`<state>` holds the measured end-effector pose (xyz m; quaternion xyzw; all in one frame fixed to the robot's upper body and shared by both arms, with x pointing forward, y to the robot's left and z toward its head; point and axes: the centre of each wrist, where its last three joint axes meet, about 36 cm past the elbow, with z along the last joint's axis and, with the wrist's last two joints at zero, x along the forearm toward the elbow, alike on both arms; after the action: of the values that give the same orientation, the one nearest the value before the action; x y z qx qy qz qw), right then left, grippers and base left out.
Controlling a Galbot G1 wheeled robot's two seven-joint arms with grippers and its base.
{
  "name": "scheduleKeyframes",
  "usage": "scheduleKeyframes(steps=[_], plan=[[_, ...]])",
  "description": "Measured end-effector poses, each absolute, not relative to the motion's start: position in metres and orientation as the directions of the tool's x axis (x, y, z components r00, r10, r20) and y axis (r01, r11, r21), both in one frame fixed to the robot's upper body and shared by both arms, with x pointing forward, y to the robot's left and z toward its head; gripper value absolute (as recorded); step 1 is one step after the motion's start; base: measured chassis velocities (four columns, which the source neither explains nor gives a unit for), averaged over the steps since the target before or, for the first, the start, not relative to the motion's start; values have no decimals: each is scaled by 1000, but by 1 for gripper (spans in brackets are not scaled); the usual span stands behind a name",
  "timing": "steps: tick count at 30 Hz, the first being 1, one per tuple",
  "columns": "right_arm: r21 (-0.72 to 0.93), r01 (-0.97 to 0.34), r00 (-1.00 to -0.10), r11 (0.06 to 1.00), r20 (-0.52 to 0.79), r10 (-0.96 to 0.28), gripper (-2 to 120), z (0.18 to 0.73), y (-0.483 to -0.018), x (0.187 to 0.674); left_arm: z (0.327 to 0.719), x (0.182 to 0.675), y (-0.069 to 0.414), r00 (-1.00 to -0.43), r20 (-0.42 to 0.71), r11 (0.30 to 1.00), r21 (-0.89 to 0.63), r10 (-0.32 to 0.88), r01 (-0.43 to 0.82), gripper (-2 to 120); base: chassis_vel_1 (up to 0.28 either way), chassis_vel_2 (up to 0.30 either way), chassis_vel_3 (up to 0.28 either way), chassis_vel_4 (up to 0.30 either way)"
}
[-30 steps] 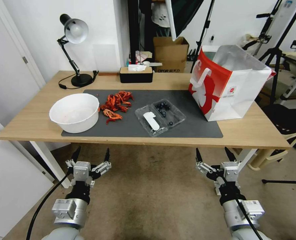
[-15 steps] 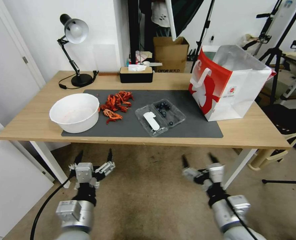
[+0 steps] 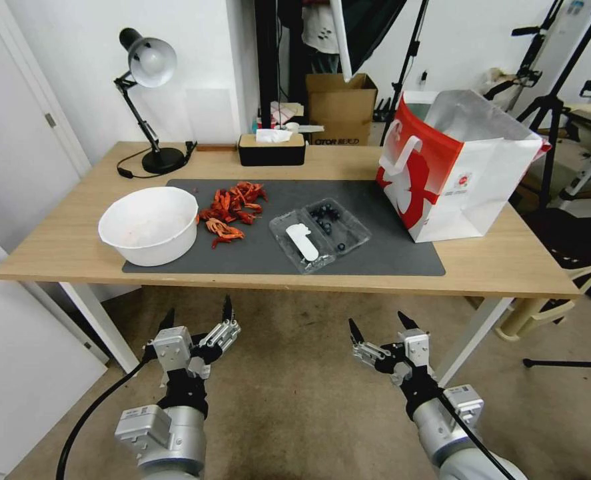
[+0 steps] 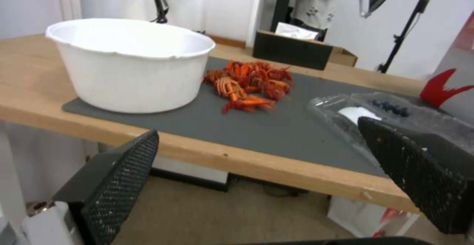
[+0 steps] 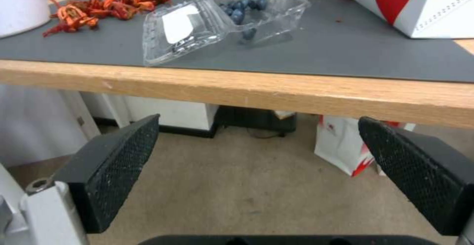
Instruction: Close the takeout container lid, then place the container into the takeout bag.
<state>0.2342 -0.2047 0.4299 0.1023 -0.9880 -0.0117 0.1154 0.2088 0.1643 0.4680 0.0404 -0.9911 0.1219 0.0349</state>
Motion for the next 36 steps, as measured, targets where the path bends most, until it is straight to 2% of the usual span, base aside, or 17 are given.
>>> scheduleKeyframes(steps=[17, 22, 36], plan=[[15, -168, -962, 986, 215, -167, 100, 425, -211, 233, 468, 211, 176, -998, 54, 977, -212, -9, -20, 100, 0, 0, 0, 0], [4, -156, -967, 988, 202, -153, 100, 425, -213, 236, 457, 214, 179, -997, 75, 981, -193, 19, 4, 100, 0, 0, 0, 0], [-8, -147, -980, 989, 135, -144, 100, 425, -220, 259, 445, 217, 187, -998, 33, 990, -134, 53, 48, 100, 0, 0, 0, 0]])
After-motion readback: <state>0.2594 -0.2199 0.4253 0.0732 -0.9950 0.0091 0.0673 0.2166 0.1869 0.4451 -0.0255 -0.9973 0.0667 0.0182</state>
